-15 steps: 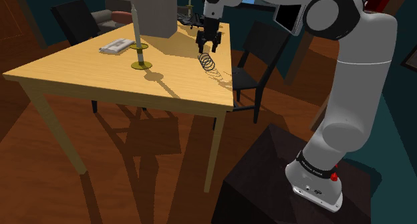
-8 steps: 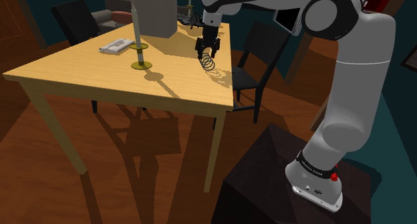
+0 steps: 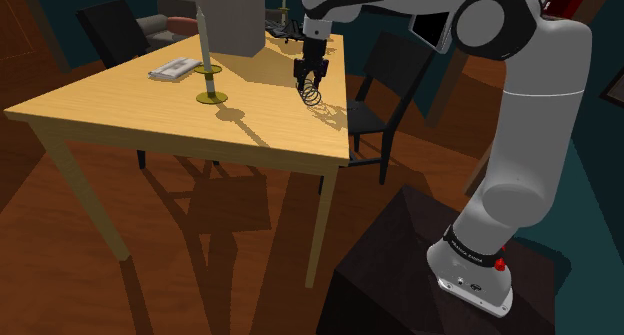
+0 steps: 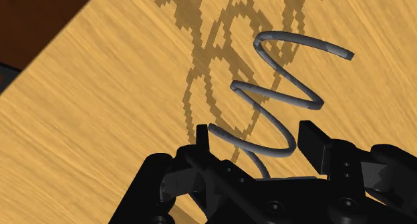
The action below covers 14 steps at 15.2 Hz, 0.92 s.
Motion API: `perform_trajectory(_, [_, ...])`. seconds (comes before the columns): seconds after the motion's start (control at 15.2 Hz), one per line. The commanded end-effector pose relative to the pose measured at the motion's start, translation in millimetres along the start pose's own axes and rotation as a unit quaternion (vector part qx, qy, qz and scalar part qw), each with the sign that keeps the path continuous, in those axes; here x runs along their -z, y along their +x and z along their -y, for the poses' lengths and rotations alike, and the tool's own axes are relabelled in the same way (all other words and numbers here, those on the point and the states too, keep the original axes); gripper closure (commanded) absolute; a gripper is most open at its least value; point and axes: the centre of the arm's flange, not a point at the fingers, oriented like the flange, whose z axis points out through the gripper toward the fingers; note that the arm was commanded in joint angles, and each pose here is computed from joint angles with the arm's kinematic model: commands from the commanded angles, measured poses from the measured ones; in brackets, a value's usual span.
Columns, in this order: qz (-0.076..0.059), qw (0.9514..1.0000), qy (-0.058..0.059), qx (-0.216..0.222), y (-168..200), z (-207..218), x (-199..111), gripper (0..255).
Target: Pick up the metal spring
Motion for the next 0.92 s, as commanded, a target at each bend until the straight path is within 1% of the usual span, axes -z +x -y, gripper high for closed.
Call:
perform_trajectory(0.0, [0.001, 1.0000, 0.000, 0.000, 0, 0, -1, 255])
perform_trajectory(0.07, [0.001, 1.0000, 0.000, 0.000, 0, -1, -1, 255])
perform_trajectory(0.86, [0.001, 1.0000, 0.000, 0.000, -2, 5, 62, 255])
